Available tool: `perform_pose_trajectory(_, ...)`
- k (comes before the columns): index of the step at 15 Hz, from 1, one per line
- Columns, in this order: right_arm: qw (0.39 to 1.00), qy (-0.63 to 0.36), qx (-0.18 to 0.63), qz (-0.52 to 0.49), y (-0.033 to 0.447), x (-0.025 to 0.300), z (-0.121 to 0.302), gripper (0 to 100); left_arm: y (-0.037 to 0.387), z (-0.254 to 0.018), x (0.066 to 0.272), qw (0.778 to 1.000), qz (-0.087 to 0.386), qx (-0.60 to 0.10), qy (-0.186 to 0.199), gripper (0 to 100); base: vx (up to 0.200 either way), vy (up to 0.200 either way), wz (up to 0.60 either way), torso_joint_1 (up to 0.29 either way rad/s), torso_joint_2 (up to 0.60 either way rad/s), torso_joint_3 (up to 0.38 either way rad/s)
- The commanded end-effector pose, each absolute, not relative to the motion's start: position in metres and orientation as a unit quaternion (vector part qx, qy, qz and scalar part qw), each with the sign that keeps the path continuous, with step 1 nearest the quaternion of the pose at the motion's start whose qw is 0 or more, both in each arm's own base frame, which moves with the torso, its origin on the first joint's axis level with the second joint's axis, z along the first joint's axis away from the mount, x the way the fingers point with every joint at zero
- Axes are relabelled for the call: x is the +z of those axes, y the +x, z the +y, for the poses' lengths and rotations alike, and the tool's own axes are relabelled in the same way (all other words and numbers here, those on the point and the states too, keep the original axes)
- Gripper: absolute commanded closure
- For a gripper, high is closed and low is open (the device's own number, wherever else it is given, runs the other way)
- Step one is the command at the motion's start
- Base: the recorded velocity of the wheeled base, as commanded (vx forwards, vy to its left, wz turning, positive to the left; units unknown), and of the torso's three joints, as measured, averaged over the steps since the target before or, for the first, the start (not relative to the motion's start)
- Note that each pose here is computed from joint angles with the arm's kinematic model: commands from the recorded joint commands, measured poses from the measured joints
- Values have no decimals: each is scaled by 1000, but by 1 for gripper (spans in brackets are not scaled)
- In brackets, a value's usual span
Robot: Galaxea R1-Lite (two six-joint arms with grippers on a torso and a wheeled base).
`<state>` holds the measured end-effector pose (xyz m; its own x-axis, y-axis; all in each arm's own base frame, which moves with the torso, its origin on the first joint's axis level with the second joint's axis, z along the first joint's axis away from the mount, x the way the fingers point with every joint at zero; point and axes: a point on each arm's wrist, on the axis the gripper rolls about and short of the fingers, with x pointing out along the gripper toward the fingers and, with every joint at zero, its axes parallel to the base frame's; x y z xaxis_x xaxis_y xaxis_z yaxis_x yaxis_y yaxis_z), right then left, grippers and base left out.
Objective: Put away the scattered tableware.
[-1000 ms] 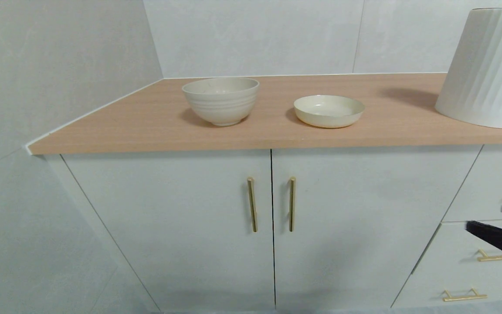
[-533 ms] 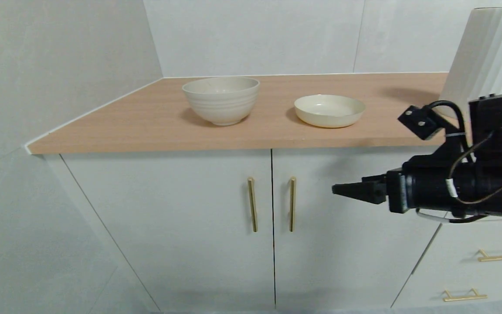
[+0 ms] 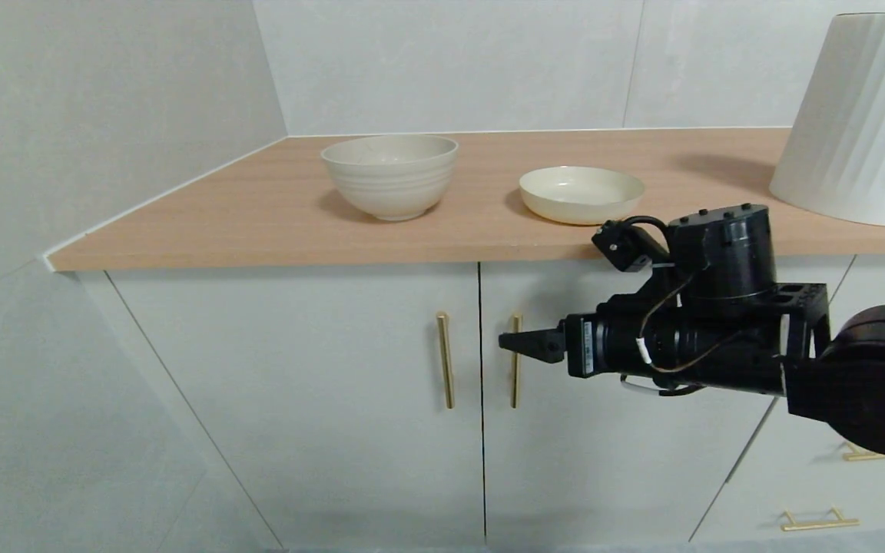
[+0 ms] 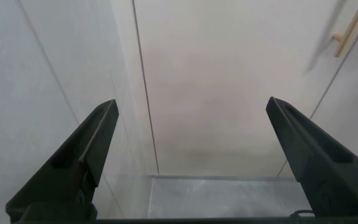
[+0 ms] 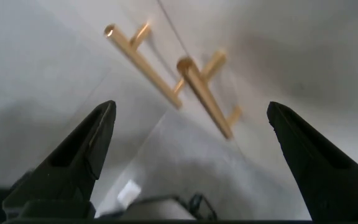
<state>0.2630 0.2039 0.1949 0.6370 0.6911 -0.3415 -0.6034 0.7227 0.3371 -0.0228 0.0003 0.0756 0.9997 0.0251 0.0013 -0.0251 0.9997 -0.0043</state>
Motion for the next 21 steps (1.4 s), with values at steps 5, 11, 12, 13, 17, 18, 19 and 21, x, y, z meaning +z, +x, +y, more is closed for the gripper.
perform_pose_trajectory(5,897,111,357,235,277,151,242,0,-23,0,76,1000,-1,13,-2,0,0,0,0,0,0,0)
perform_pose_trajectory(11,900,145,347,219,280,145,251,0,-23,0,76,1000,-1,13,-2,0,0,0,0,0,0,0)
perform_pose_trajectory(12,899,148,348,220,279,146,251,0,-23,0,76,1000,-1,13,-2,0,0,0,0,0,0,0)
perform_pose_trajectory(13,898,148,351,222,276,145,251,0,-23,0,76,1000,-1,13,-2,0,0,0,0,0,0,0)
perform_pose_trajectory(17,885,153,384,213,264,139,249,0,-23,0,76,1000,-1,12,-2,0,0,0,0,0,0,0)
perform_pose_trajectory(18,879,155,396,213,262,138,248,0,-23,0,76,1000,-1,13,-2,0,0,0,0,0,0,0)
perform_pose_trajectory(19,876,156,405,211,261,139,247,0,-23,0,76,1000,-2,13,-2,0,0,0,0,0,0,0)
perform_pose_trajectory(21,872,155,410,219,257,136,244,0,-23,0,76,1000,-1,13,-2,0,0,0,0,0,0,0)
